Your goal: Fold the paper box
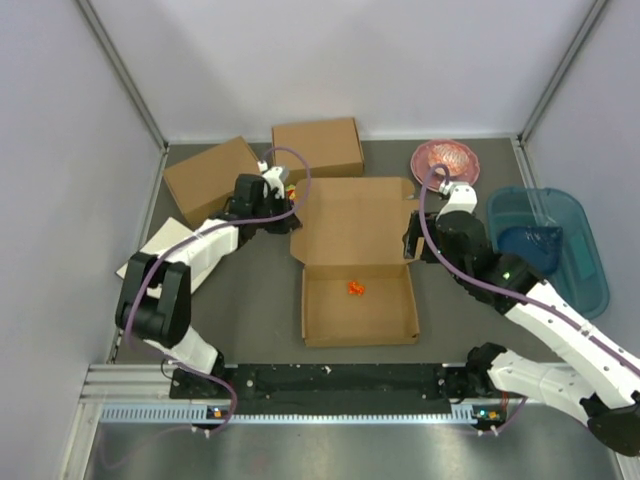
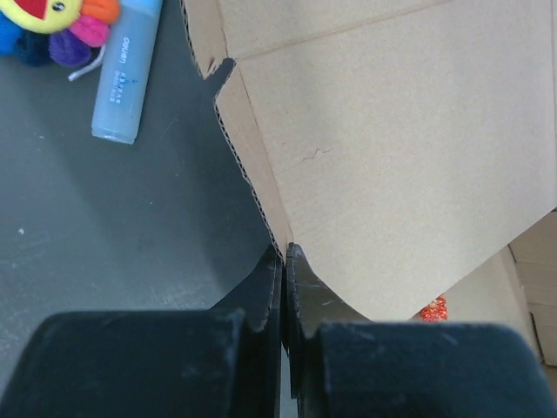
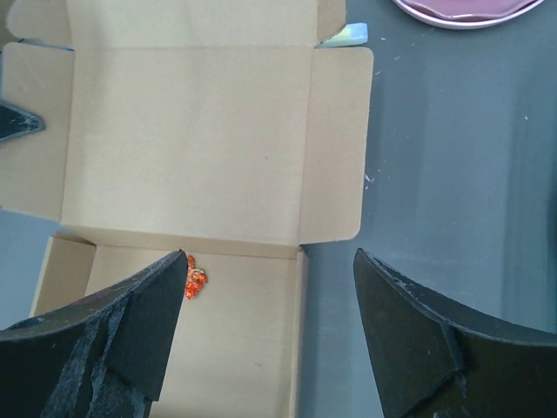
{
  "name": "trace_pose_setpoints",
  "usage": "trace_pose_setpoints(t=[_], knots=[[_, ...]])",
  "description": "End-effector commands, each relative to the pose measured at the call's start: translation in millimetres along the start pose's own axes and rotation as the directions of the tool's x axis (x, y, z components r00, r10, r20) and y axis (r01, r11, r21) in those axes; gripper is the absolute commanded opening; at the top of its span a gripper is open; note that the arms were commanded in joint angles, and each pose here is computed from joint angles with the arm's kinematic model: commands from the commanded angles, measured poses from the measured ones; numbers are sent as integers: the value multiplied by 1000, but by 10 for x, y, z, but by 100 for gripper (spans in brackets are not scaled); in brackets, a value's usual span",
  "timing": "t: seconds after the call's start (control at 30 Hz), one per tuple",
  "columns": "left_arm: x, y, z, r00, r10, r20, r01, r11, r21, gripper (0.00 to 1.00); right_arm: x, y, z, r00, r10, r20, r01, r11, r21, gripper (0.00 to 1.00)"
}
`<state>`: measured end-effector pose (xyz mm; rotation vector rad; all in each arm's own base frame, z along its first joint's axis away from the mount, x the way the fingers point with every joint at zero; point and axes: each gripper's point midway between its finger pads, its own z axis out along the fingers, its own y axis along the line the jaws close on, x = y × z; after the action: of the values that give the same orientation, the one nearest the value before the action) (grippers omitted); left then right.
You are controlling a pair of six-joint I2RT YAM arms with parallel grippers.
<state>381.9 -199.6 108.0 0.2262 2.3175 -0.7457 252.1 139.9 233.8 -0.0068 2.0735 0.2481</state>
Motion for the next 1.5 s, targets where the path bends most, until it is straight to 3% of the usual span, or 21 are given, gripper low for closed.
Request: trace_pose_setpoints(t=[0.0, 0.13, 0.37, 0.53, 0.7, 0.73, 1.07, 1.23, 1.47], knots=[[-401, -72, -249, 965, 119, 235, -117, 993, -20, 0, -234, -52, -99, 997, 28, 73, -29, 999, 17, 78], [-528, -187, -459, 935, 144, 324, -145, 989, -20, 0, -219, -76, -123, 996, 40, 80, -41, 999, 17, 78], [-597, -342, -854, 823, 189, 536, -190, 980, -54, 0, -121, -177, -21, 997, -39, 73, 34, 997, 65, 79], [-560, -443, -1118, 706, 209, 677, -209, 974, -83, 0, -104, -136, 88, 997, -79, 17, 79, 997, 26, 79], [-386, -391, -1253, 615, 258, 745, -207, 965, -164, 1, -86, -113, 233, 995, -101, 13, 101, 995, 5, 83], [-438, -413, -1339, 568, 253, 783, -203, 965, -165, 1, -121, -73, 248, 995, -99, 27, 100, 995, -15, 84], [-384, -417, -1508, 473, 294, 831, -228, 951, -207, 0, -76, 36, 425, 976, -216, -41, 212, 973, -92, 85], [-358, -432, -1512, 460, 308, 833, -242, 946, -217, 0, -39, 29, 513, 955, -281, -89, 273, 957, -94, 85], [-281, -466, -1429, 475, 337, 813, -271, 935, -229, 0, -167, -65, 681, 961, -257, -105, 249, 965, -84, 86]])
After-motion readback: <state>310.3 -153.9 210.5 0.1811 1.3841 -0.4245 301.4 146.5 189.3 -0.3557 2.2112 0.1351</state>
